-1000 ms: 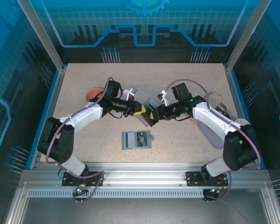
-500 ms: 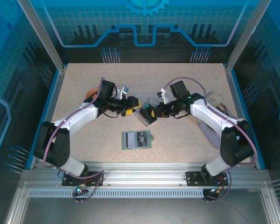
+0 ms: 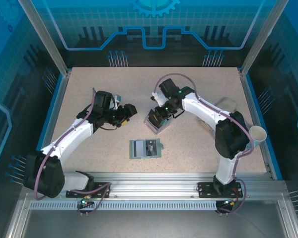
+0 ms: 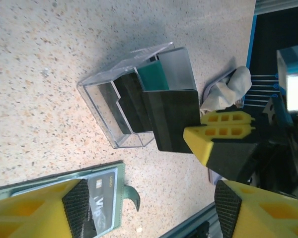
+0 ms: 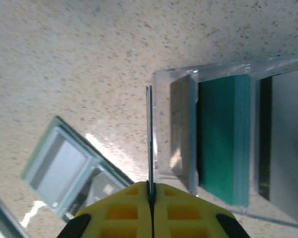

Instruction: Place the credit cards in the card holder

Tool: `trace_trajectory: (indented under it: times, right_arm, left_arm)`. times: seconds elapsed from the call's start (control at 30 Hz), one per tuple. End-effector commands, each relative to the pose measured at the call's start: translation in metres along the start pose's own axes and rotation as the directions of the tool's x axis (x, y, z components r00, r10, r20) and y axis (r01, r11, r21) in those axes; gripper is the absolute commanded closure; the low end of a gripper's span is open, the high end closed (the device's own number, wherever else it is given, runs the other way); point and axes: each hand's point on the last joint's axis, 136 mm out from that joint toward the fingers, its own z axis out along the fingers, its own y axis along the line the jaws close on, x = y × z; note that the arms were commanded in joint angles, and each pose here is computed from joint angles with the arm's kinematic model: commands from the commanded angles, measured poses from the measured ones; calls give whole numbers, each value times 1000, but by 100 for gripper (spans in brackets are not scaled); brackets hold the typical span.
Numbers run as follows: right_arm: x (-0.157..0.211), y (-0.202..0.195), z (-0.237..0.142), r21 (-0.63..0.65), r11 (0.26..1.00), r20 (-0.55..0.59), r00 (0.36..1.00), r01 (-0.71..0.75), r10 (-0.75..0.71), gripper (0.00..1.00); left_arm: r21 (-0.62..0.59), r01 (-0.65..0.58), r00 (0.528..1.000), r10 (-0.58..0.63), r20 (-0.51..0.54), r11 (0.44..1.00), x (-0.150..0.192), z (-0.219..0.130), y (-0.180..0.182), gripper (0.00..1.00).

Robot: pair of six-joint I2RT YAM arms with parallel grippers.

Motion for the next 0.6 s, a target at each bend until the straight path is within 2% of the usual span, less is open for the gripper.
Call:
trace_trajectory:
  times: [0.0, 0.23, 0.33, 0.4, 0.57]
  right_arm:
    - [12, -13, 12, 91, 992, -106, 992, 84, -74, 95]
    - [10, -17, 33, 124, 982, -161, 980, 139, -119, 93]
    - [11, -11, 37, 117, 983, -176, 977, 143, -121, 83]
    - [9, -7, 33, 112, 985, -156, 981, 133, -115, 73]
    - [-2, -12, 7, 150, 985, -64, 995, 91, -82, 64]
  left_arm:
    - [-41, 41, 999, -40, 26, 998, 1, -8, 14, 28]
    - [-36, 53, 998, -52, 28, 998, 0, -8, 16, 28]
    - [-31, 57, 998, -57, 22, 998, 0, -6, 15, 28]
    - [-27, 57, 998, -56, 19, 998, 0, -6, 14, 28]
    - [-27, 57, 998, -57, 16, 998, 1, -7, 15, 28]
